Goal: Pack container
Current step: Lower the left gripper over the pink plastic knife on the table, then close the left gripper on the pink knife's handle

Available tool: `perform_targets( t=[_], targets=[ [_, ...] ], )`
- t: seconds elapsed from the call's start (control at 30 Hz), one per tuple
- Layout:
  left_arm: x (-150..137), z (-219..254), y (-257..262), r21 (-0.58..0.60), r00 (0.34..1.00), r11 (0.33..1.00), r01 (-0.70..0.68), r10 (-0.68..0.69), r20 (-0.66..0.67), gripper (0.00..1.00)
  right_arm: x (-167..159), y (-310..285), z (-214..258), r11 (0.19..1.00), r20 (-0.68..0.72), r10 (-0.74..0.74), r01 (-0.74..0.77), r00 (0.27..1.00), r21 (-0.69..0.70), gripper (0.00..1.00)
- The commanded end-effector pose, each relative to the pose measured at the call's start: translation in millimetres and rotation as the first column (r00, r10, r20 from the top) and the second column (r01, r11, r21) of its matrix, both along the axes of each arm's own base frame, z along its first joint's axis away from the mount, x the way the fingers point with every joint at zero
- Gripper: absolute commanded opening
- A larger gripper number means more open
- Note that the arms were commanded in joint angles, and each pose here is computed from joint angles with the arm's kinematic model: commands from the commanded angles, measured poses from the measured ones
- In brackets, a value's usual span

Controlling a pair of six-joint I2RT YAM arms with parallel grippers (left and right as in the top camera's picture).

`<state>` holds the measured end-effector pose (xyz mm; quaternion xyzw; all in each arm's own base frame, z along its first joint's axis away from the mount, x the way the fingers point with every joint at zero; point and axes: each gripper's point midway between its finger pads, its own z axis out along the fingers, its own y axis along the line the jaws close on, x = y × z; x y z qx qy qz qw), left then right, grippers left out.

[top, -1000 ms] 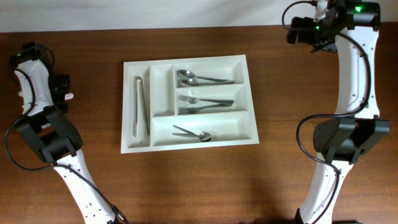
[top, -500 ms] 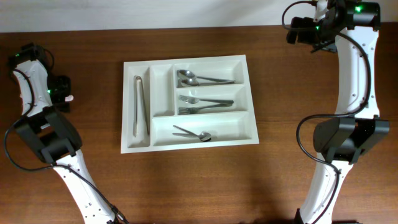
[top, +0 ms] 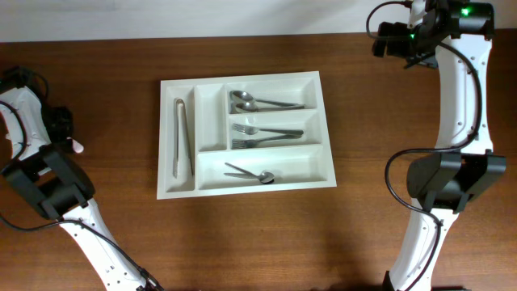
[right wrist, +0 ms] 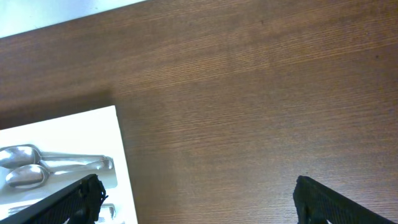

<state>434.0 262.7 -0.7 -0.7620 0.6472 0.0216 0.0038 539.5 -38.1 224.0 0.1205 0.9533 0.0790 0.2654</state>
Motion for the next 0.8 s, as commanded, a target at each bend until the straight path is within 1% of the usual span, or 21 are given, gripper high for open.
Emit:
perform_targets(
  t=[0.0,0.13,0.33,0.4,0.6,0.77],
  targets=[
    [-25,-43,1,-0.016,0.991,1.000,-0.003,0.001,-0.134,0.43,0,-2,-4,1.000,-0.009,-0.008,0.008,1.000,-0.002,0.99],
    [-27,-43,-1,-0.021,0.990,1.000,-0.002,0.000,-0.141,0.32,0,-2,-4,1.000,-0.009,-0.008,0.008,1.000,-0.002,0.99],
    [-29,-43,-2,-0.027,0.989,1.000,0.001,-0.005,-0.150,0.21,0,-2,-4,1.000,-0.009,-0.008,0.008,1.000,-0.002,0.99],
    [-31,-42,-3,-0.031,0.988,1.000,0.001,-0.005,-0.156,0.19,0,-2,-4,1.000,-0.009,-0.008,0.008,1.000,-0.002,0.99],
    [-35,-42,-7,-0.048,0.985,0.999,0.011,-0.019,-0.174,0.03,0,-2,-4,1.000,-0.009,-0.008,0.008,1.000,-0.002,0.99],
    [-36,-41,-9,-0.076,0.981,0.994,0.081,-0.093,-0.171,0.02,0,-2,-4,1.000,-0.009,-0.008,0.008,1.000,-0.002,0.99]
  ],
)
